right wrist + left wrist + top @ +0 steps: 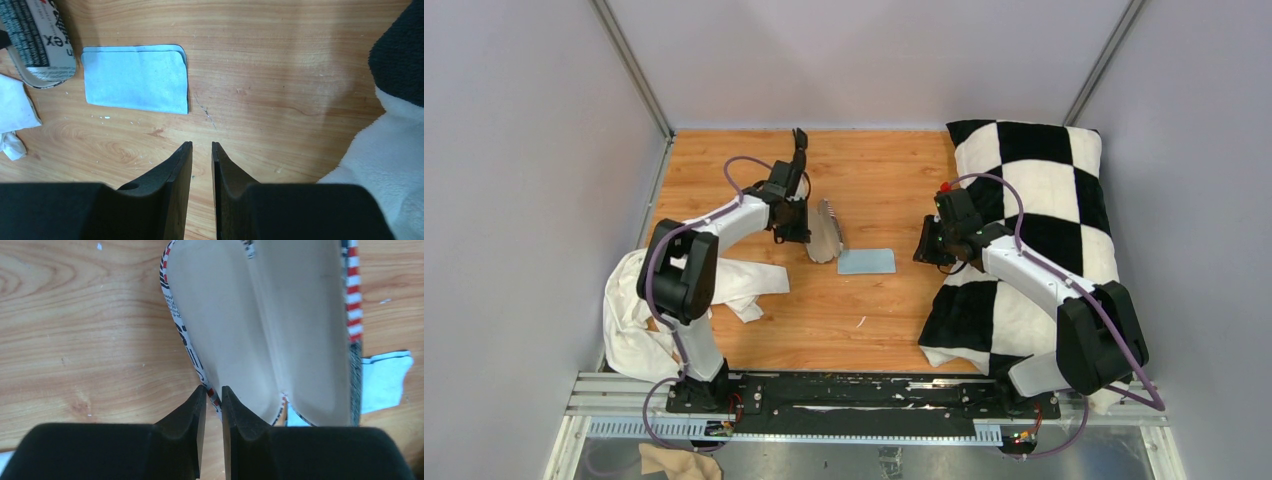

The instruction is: Organize the sunglasses

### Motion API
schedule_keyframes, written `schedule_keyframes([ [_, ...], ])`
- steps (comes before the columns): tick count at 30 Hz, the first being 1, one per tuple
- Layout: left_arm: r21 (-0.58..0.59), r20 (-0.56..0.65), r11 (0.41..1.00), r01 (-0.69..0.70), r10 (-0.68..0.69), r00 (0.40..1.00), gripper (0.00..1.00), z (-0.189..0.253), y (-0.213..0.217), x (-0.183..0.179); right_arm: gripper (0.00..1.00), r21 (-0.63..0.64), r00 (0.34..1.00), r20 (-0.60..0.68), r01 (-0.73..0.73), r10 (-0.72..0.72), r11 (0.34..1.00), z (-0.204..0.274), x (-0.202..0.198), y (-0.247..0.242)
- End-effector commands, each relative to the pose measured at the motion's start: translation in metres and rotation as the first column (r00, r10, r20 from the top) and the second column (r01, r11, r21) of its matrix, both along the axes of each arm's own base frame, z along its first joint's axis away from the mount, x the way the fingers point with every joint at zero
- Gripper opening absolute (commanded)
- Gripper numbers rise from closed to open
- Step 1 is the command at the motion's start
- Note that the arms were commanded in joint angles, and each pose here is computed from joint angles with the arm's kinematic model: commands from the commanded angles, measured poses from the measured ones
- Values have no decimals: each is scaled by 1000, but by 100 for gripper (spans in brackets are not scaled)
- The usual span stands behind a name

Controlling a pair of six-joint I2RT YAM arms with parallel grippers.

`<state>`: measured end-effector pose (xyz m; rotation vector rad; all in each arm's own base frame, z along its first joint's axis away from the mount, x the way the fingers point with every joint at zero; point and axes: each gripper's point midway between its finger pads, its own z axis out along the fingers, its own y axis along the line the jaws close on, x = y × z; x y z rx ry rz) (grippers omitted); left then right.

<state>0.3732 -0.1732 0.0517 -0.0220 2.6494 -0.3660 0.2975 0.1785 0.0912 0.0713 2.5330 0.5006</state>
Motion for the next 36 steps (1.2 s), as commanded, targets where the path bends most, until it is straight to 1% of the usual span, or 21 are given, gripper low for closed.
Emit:
schedule_keyframes([
  [1,-6,-49,999,-32,32,998,18,-27,2,-7,26,-12,1000,-8,4,-4,1000,-5,-1,-8],
  [5,-29,-59,998,-53,51,997,17,-35,-1,-9,26,-13,1000,-10,4,-4,1000,-6,-3,-10],
  [9,-81,-49,992,-94,90,995,17,-38,-8,-4,26,-13,1000,-12,7,-7,1000,-6,-2,-10],
  [12,-175,-35,975,-137,132,991,16,-34,-23,8,26,-10,1000,-15,5,-5,1000,-7,-2,-9],
  [15,-271,-34,944,-190,187,982,16,-30,-39,26,26,-4,1000,-15,2,-2,1000,-6,-2,-8],
  [17,-310,-45,922,-231,228,973,15,-32,-46,39,25,-3,1000,-12,4,-4,1000,-5,-2,-8],
  [20,-332,-52,902,-277,276,960,15,-34,-50,53,26,-8,1000,-4,8,-8,1000,-3,-4,-11],
  [23,-320,-44,890,-325,329,943,15,-34,-47,63,26,-16,1000,-1,16,-16,1000,-2,-7,-15],
  [28,-360,-78,837,-412,413,908,17,-35,-47,71,26,-17,1000,-9,19,-20,1000,-4,-9,-17],
  [30,-376,-89,823,-425,424,901,19,-35,-53,68,26,-12,1000,-11,18,-18,1000,-4,-8,-15],
  [31,-376,-87,822,-427,428,900,21,-34,-58,65,26,-10,1000,-12,18,-18,1000,-4,-8,-15],
  [33,-369,-78,835,-409,411,908,24,-30,-68,58,26,-9,1000,-9,15,-15,1000,-3,-7,-14],
  [36,-371,-73,841,-394,397,915,25,-25,-79,48,26,-10,1000,-5,18,-19,1000,-2,-5,-14],
])
